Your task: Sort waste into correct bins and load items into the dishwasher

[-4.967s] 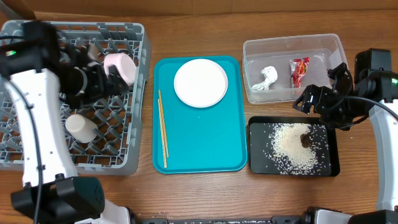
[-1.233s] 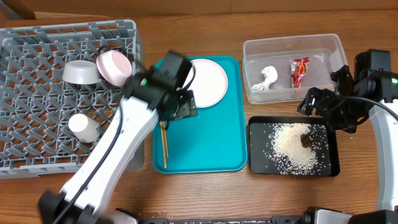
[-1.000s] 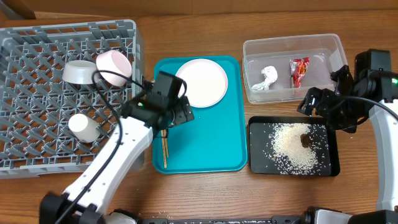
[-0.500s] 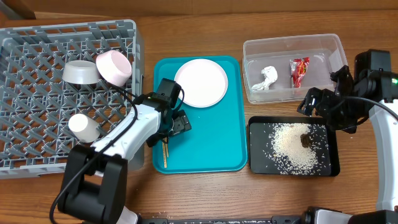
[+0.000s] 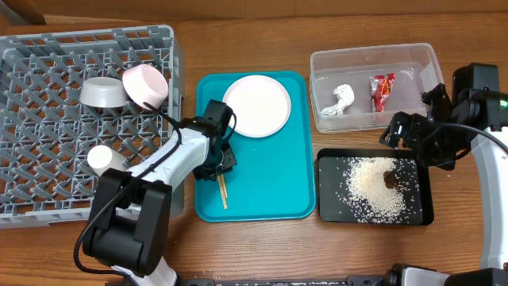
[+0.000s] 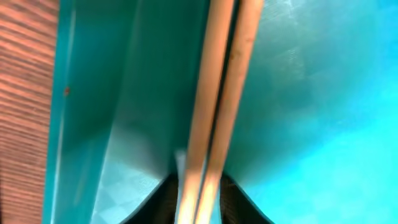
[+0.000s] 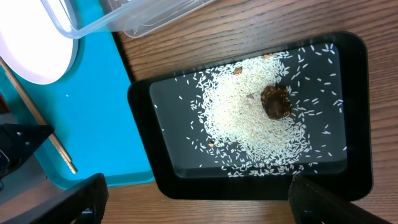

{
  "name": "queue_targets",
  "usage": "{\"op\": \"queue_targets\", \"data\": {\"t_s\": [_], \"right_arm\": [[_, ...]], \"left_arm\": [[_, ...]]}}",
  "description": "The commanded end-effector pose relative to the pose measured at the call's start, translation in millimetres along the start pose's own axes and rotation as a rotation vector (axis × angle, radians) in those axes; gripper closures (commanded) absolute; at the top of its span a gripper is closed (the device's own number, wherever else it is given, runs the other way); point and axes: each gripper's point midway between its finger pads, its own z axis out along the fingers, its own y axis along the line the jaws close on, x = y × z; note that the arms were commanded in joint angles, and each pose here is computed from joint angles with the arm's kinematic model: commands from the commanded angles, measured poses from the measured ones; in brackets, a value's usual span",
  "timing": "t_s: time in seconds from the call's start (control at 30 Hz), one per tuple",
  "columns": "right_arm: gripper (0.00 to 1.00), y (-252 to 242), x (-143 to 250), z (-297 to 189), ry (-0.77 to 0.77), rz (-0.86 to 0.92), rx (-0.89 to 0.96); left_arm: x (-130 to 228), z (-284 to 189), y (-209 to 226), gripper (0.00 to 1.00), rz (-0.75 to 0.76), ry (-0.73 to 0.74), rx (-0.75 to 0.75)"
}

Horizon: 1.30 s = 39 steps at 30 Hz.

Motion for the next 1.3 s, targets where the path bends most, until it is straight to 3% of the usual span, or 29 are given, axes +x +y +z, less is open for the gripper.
{"op": "queue_targets", "data": {"t_s": [0.0,0.23,0.8,1.0,1.17,1.27], "right_arm": [[0.05,1.4,-4.2,-6.9,-0.029,-0.004,0.002],[0.05,1.1,-2.5,-6.9,-0.022,-0.003,0.003],[0.05,1.1,-2.6,-6.9,-0.023,-0.003,0.003],[0.05,1.1,-2.6,-6.9,-0.023,-0.003,0.003],[0.05,1.1,-2.6,-6.9,-0.023,-0.002,0.003],[0.05,1.1,-2.6,-6.9,-0.023,-0.003,0.003]], "left_arm": [[6.4,16.2,-2.4,0.87,0.031,0.055,0.0],[-8.3,3.1,-15.7,0.96,0.076,0.021,0.03],[-31.8,-86.1,-16.1,0.96,0.101,-0.13,0.044],[-39.7,-126.0,-3.7,0.96,0.254,-0.225,0.08],[-49.3,-148.9,15.1,0.9,0.278,-0.274,0.115],[-42.7,-147.2,5.7,0.91,0.287,-0.238,0.175]]}}
